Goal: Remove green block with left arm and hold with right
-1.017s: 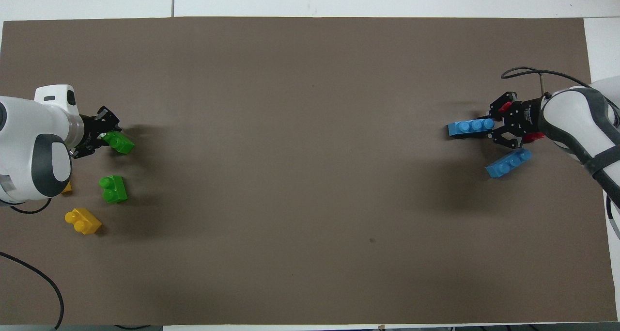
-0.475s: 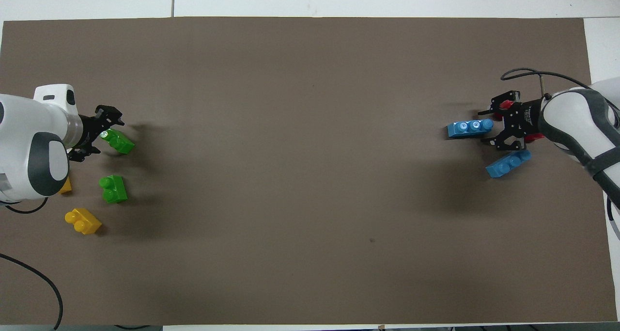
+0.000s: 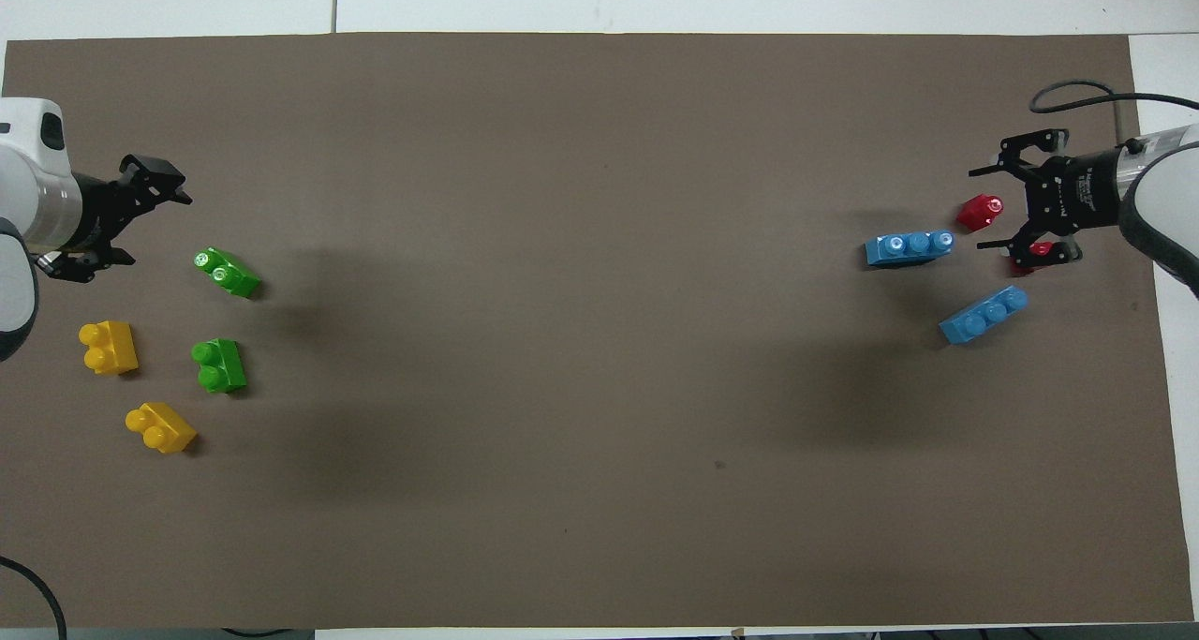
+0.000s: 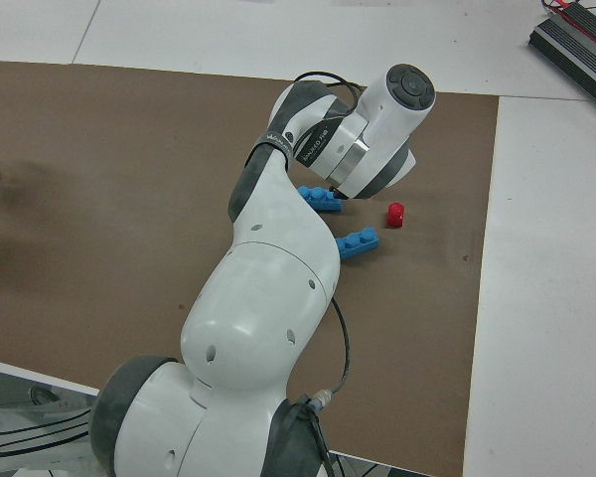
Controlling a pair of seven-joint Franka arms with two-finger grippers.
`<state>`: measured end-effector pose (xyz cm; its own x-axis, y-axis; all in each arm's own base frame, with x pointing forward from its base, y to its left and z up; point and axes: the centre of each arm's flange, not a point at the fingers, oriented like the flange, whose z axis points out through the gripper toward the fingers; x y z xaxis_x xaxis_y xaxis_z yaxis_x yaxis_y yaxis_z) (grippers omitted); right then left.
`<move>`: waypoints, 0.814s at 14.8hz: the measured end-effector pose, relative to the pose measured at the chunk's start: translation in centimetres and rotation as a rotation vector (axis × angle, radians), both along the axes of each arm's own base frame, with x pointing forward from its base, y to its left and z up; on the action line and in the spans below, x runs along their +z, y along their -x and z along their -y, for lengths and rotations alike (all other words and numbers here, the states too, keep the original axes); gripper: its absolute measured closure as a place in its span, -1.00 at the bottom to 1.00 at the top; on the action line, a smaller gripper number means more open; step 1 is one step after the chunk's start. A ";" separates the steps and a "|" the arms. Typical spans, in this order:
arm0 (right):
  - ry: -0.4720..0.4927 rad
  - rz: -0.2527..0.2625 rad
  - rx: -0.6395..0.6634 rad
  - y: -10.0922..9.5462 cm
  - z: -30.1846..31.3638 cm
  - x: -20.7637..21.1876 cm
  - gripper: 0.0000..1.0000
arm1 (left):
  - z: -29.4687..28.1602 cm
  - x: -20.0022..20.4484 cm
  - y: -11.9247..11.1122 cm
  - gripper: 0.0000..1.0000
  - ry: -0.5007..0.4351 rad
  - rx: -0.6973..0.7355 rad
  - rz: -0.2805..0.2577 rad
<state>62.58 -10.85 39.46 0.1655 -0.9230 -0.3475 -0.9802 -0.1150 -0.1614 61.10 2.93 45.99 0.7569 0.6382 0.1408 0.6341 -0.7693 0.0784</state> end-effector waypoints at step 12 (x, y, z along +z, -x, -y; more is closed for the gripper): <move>0.318 0.176 0.817 6.3 -8.5 22.8 -1.00 | 7.2 12.2 1.6 -1.00 -0.107 -0.680 -0.167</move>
<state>56.23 -2.32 62.29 0.8401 -0.5424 -0.0028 -0.5372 -0.8313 -0.1428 59.54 -4.23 58.19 0.9997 0.0055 0.0233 0.0073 -0.9971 -0.0762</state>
